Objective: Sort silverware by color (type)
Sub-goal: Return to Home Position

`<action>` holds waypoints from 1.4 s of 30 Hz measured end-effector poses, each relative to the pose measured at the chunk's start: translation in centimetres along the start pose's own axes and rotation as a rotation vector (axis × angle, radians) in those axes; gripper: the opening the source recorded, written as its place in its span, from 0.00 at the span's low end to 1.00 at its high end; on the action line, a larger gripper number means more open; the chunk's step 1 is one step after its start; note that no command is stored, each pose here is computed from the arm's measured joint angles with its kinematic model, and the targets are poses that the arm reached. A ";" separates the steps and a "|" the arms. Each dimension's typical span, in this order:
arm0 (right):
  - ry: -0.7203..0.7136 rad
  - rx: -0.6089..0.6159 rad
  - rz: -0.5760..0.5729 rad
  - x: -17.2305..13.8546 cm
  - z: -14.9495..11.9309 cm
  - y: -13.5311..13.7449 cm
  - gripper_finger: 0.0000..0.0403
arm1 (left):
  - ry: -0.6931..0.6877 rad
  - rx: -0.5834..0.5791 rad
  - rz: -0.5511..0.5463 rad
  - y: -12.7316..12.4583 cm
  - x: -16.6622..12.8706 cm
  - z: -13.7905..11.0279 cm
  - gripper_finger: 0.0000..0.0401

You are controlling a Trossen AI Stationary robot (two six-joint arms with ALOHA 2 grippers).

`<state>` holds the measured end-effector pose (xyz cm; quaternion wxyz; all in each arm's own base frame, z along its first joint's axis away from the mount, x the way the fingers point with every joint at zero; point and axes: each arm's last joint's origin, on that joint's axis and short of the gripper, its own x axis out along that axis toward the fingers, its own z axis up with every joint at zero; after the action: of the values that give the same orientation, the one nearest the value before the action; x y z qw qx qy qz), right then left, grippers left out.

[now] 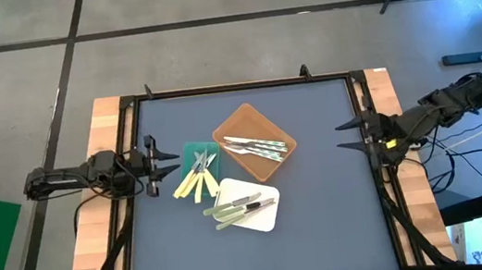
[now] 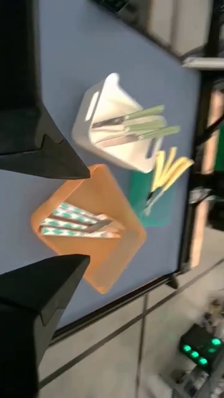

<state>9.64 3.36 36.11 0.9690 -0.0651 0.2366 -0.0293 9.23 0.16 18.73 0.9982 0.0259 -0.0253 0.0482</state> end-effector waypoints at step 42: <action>-0.305 0.077 0.094 3.1 -8.7 0.8 0.48 | -0.002 -0.001 0.054 0.0 0.4 -1.7 0.31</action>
<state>8.40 2.92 26.87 0.9957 -0.0207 0.0883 0.0173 9.69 0.31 17.09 0.9965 0.0248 -0.0271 0.0753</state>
